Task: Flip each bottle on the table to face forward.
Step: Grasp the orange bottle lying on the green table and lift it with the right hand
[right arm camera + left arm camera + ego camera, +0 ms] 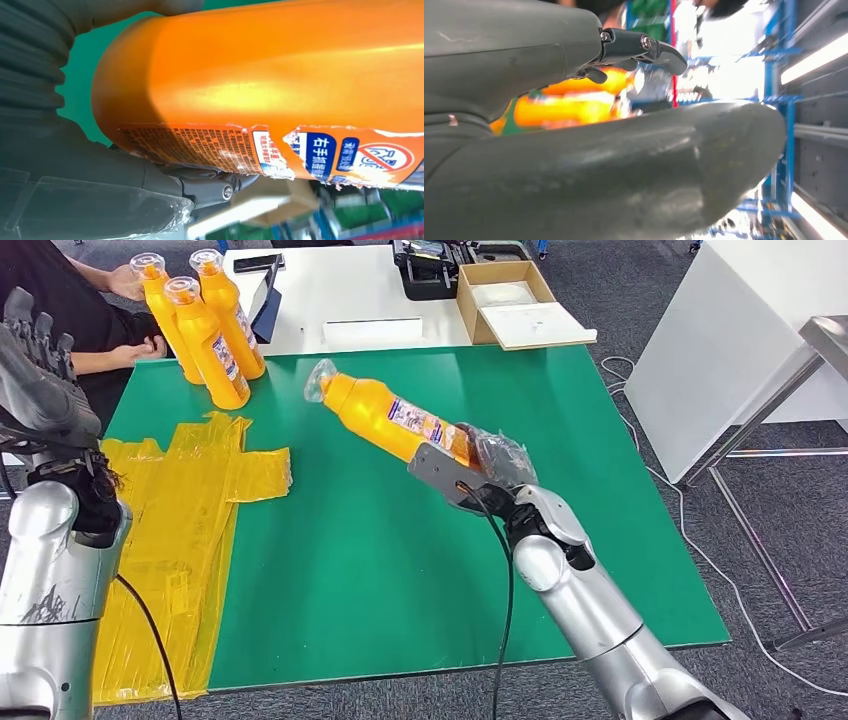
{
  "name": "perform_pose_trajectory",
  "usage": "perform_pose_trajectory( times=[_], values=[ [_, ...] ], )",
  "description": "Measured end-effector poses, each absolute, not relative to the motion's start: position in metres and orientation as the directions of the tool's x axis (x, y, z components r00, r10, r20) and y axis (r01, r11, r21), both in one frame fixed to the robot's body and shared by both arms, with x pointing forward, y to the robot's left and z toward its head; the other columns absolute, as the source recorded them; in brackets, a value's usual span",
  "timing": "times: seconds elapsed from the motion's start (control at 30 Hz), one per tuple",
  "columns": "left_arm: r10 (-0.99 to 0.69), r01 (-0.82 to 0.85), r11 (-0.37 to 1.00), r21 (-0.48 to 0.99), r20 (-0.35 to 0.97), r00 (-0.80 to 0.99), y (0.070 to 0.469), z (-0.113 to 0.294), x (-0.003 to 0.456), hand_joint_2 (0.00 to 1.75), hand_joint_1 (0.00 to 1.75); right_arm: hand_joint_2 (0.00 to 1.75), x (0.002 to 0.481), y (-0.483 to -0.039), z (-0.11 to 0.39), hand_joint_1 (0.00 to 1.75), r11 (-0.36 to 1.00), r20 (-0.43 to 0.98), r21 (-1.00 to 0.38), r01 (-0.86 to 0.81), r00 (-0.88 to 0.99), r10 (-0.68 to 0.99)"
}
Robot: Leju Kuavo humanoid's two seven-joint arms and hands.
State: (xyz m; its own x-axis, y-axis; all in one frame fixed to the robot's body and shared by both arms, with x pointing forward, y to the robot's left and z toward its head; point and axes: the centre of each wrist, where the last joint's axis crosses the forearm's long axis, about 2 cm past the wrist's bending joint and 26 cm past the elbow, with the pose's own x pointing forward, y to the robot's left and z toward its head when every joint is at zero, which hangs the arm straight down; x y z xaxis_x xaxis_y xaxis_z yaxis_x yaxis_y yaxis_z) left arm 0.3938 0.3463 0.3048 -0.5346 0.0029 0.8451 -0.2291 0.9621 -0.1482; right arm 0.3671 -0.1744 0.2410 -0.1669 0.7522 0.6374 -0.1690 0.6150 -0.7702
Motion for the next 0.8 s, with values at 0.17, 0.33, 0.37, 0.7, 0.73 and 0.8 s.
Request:
perform_pose_trajectory(
  times=[0.17, 0.33, 0.37, 0.7, 0.73, 0.8],
  values=[
    [0.076, -0.170, 0.967, -0.192, 0.849, -0.523, 0.342, 0.299, 0.385, 0.00, 0.00, 1.75, 0.369, -0.181, 0.243, 1.75, 0.646, 0.657, -0.754, -0.120, -0.168, 0.735],
    [0.145, -0.109, 0.968, -0.228, 0.855, -0.498, 0.337, 0.297, 0.381, 1.75, 0.00, 1.75, 0.369, -0.185, 0.244, 1.75, 0.672, 0.668, -0.739, -0.052, -0.186, 0.721],
    [0.165, -0.089, 0.967, -0.237, 0.857, -0.488, 0.335, 0.297, 0.380, 1.75, 0.00, 1.75, 0.369, -0.185, 0.245, 1.75, 0.680, 0.670, -0.733, -0.025, -0.195, 0.716],
    [0.329, 0.103, 0.944, -0.314, 0.868, -0.372, 0.293, 0.295, 0.377, 1.75, 0.00, 1.75, 0.363, -0.176, 0.265, 1.75, 0.710, 0.656, -0.693, 0.127, -0.297, 0.694],
    [0.334, 0.112, 0.942, -0.315, 0.868, -0.367, 0.291, 0.296, 0.377, 1.75, 0.00, 1.75, 0.362, -0.173, 0.267, 1.75, 0.711, 0.655, -0.691, 0.130, -0.303, 0.692],
    [0.341, 0.127, 0.940, -0.316, 0.868, -0.360, 0.286, 0.300, 0.379, 1.75, 0.00, 1.75, 0.360, -0.168, 0.270, 1.75, 0.716, 0.656, -0.685, 0.135, -0.315, 0.686]
  ],
)
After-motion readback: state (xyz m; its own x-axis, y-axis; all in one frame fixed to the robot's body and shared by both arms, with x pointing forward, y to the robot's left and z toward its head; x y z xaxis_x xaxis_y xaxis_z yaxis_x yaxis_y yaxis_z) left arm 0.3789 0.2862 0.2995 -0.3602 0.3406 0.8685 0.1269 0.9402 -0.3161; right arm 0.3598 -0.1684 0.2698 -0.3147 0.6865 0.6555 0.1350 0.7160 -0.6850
